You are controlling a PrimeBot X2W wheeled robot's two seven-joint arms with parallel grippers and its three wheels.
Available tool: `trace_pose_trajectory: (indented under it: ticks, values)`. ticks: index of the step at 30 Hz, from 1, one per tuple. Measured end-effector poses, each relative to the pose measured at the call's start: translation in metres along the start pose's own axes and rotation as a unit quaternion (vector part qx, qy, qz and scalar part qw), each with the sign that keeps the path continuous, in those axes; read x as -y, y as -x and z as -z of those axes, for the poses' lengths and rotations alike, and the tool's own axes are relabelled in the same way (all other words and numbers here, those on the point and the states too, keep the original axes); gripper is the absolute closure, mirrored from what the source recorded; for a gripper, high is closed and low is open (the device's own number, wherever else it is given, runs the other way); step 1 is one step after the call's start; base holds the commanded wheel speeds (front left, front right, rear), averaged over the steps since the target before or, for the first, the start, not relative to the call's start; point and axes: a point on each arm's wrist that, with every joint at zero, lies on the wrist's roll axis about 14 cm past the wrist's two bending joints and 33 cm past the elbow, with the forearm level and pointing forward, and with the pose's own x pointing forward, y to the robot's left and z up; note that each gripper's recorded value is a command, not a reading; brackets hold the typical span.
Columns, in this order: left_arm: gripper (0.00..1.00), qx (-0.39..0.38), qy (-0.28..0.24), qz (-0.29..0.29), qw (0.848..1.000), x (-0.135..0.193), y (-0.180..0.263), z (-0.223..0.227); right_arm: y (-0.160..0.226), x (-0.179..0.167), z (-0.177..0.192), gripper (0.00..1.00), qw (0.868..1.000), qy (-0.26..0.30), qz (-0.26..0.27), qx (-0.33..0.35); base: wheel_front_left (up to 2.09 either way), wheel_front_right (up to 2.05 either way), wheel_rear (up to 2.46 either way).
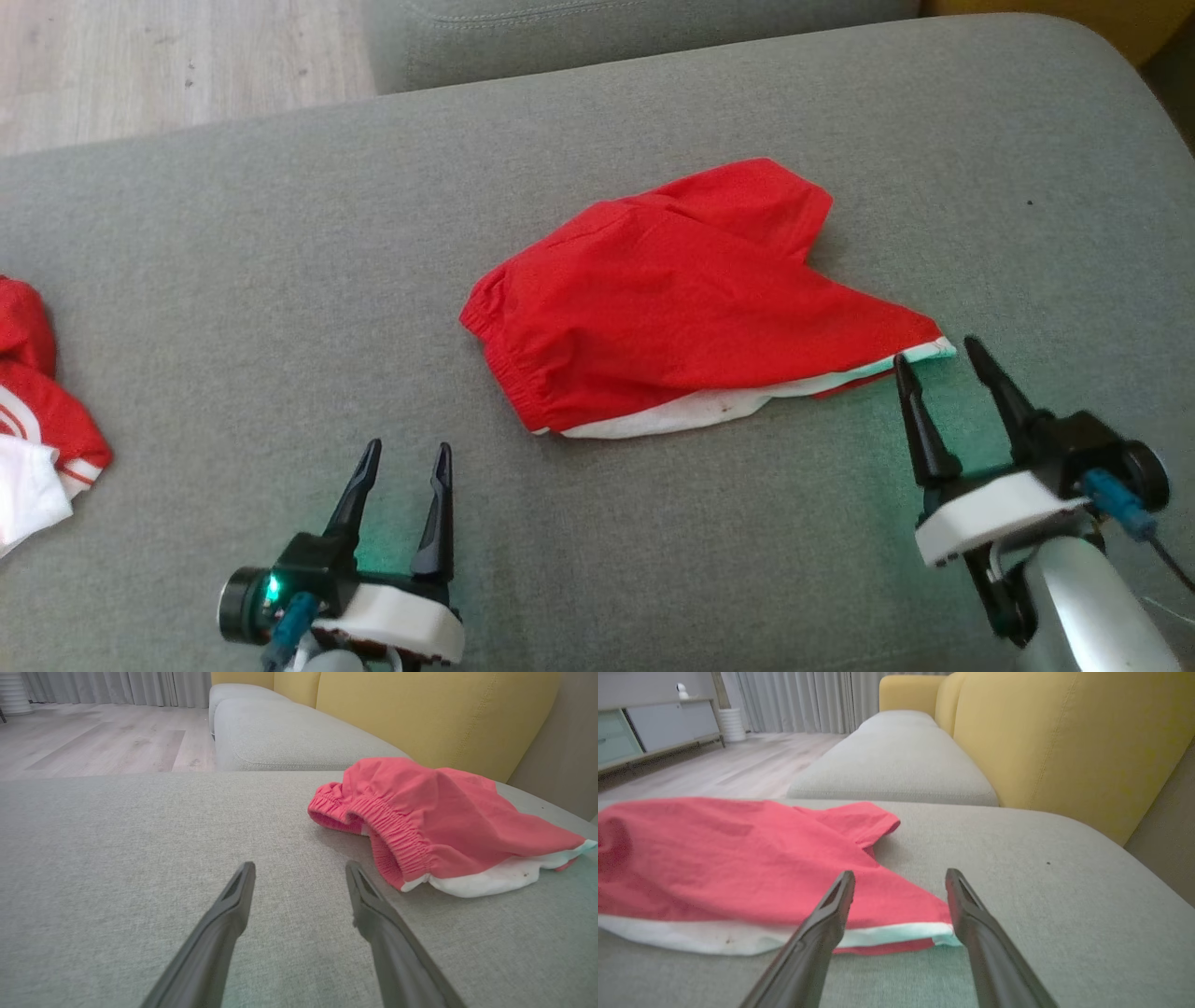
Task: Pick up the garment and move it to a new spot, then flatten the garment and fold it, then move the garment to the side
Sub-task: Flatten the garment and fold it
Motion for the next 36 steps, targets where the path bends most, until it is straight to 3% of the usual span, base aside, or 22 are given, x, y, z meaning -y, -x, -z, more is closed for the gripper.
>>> trace_pose_trajectory:
  ticks: [5,15,25,31,32,33,36]
  values:
    - [0.00,-0.001,0.001,0.016,1.000,0.008,-0.002,0.000,-0.003,0.004,-0.021,0.00,0.999,-0.029,0.025,0.038,0.00,0.00,0.00]
    - [0.00,-0.028,0.008,0.110,0.994,0.055,-0.016,0.013,-0.006,-0.006,-0.013,0.00,0.998,-0.045,0.024,0.027,0.00,0.00,0.00]
    - [0.00,-0.075,0.003,0.137,0.988,0.065,-0.037,0.040,-0.007,0.001,-0.002,0.00,0.998,-0.051,0.037,0.011,0.00,0.00,0.00]
    - [0.00,-0.065,0.016,0.156,0.986,0.076,-0.046,0.035,-0.005,0.009,0.002,0.00,0.997,-0.051,0.049,0.004,0.00,0.00,0.00]
    - [0.04,-0.063,0.018,0.162,0.985,0.081,-0.045,0.033,-0.005,0.009,0.002,0.00,0.997,-0.051,0.049,0.005,0.00,0.00,0.00]
    - [0.33,-0.062,0.020,0.168,0.984,0.085,-0.045,0.032,-0.005,0.009,0.002,0.00,0.997,-0.051,0.049,0.005,0.00,0.00,0.00]
    - [1.00,-0.053,0.026,0.184,0.981,0.095,-0.042,0.026,-0.007,0.007,0.002,0.00,0.997,-0.056,0.048,0.005,0.00,0.00,0.00]
